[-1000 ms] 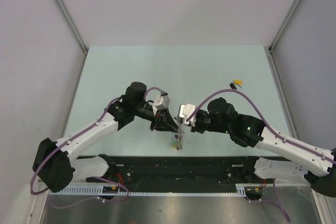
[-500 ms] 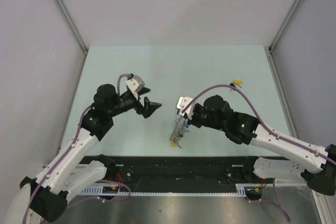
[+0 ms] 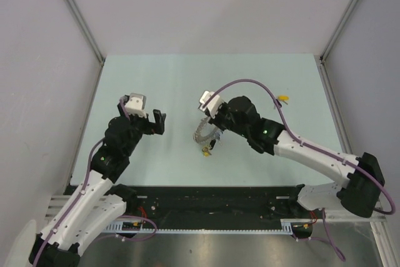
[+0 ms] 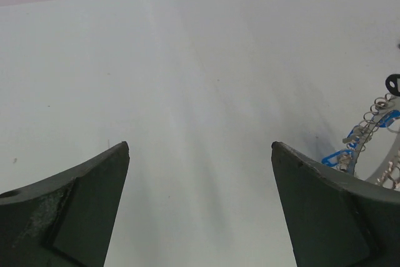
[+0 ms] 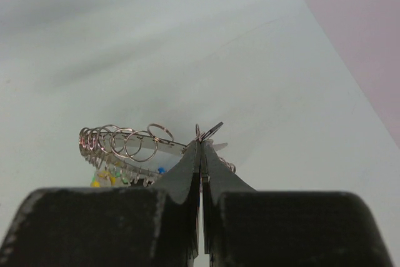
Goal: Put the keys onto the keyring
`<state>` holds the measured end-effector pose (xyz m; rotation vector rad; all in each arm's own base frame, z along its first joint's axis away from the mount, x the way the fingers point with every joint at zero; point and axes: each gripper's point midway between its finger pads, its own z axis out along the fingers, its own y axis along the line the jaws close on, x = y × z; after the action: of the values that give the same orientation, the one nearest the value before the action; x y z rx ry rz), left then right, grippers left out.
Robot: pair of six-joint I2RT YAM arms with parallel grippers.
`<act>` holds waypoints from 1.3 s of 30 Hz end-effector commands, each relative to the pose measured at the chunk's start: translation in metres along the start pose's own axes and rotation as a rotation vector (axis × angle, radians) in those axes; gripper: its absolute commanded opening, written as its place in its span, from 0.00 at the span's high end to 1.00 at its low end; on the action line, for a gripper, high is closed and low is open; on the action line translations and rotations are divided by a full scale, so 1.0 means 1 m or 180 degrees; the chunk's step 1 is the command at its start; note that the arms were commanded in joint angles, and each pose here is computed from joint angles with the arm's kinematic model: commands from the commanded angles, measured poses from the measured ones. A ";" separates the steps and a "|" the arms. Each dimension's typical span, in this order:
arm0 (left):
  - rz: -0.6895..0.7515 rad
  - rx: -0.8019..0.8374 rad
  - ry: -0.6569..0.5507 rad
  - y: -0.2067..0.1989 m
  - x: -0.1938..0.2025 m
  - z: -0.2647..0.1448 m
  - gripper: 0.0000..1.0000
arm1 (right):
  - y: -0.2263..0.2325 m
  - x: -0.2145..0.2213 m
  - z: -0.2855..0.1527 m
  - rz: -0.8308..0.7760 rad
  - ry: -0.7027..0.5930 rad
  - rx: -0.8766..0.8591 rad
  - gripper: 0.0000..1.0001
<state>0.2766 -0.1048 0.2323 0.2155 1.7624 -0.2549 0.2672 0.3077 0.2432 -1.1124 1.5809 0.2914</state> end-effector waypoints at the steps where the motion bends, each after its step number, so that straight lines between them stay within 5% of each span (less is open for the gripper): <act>1: -0.0080 -0.0467 -0.0250 0.026 -0.021 -0.010 0.00 | -0.038 -0.078 0.021 0.0046 -0.0755 0.0297 1.00; 9: -0.0042 -0.0692 -0.0416 0.041 -0.026 -0.025 0.00 | -0.049 -0.087 0.049 0.0203 -0.0924 0.0222 1.00; 18: -0.0014 -0.0654 -0.0425 0.040 -0.026 -0.025 0.00 | -0.017 0.028 0.061 0.0674 -0.0126 -0.0384 1.00; 26: 0.0023 -0.0657 -0.0407 0.040 -0.025 -0.025 0.00 | -0.010 0.125 0.044 0.1089 0.0476 -0.0339 1.00; 39: 0.0047 -0.0646 -0.0372 0.040 -0.021 -0.023 0.00 | -0.029 0.173 0.025 0.1426 0.0725 -0.0065 0.92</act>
<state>0.2682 -0.0645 0.2533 0.0766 1.6704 -0.0995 0.3101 0.2247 0.0738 -0.8952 2.0861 0.4708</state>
